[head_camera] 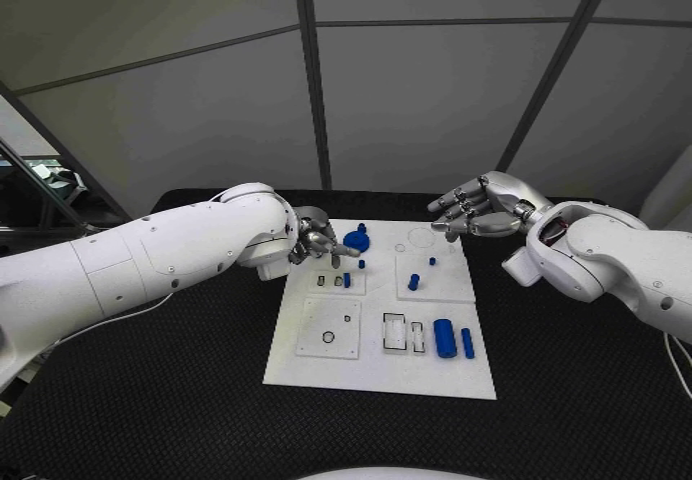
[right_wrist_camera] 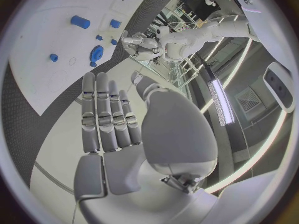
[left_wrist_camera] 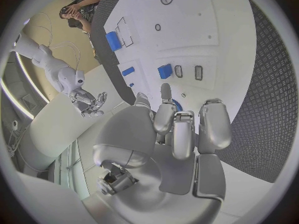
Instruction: Assemble the parts on the task board
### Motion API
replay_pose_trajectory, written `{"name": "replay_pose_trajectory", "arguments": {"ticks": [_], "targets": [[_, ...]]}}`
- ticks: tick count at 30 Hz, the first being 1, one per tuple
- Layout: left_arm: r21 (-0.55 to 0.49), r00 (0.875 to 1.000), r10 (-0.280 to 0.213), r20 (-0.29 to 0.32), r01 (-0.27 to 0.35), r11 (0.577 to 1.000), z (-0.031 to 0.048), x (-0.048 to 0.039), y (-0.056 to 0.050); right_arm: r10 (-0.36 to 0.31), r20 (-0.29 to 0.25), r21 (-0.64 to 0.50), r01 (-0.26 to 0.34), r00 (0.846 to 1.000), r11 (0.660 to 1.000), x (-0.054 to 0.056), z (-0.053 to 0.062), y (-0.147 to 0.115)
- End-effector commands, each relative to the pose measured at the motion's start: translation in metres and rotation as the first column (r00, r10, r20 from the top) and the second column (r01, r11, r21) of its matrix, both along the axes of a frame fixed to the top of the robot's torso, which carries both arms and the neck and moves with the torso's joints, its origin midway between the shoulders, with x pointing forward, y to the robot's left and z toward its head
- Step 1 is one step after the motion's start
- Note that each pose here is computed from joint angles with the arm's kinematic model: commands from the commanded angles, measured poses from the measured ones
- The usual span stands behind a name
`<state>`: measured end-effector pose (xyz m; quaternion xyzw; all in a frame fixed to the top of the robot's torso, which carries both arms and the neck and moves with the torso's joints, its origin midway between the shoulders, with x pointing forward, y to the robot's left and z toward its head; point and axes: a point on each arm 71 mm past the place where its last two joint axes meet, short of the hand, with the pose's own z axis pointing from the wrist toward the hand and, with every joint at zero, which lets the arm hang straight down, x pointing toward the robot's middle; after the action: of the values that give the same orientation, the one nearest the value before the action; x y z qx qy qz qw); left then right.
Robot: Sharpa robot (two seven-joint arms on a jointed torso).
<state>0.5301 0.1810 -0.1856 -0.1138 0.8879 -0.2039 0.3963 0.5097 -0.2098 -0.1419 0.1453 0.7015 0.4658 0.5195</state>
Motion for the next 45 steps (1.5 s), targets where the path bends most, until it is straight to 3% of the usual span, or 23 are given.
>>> {"name": "replay_pose_trajectory", "arguments": {"ticks": [1, 22, 45], "targets": [[0.091, 1.0, 0.005, -0.017, -0.004, 0.996, -0.0016, 0.0022, 0.001, 0.015, -0.001, 0.009, -0.015, 1.0, 1.0, 0.0, 0.002, 0.002], [0.147, 0.996, -0.036, -0.079, 0.048, 0.988, -0.01, 0.0088, -0.015, 0.011, -0.002, -0.011, -0.011, 1.0, 1.0, 0.002, 0.0, 0.005], [0.163, 0.99, -0.081, -0.117, 0.099, 0.982, -0.0143, 0.0062, -0.027, 0.012, -0.008, -0.016, -0.012, 1.0, 1.0, 0.003, -0.001, 0.008]]}}
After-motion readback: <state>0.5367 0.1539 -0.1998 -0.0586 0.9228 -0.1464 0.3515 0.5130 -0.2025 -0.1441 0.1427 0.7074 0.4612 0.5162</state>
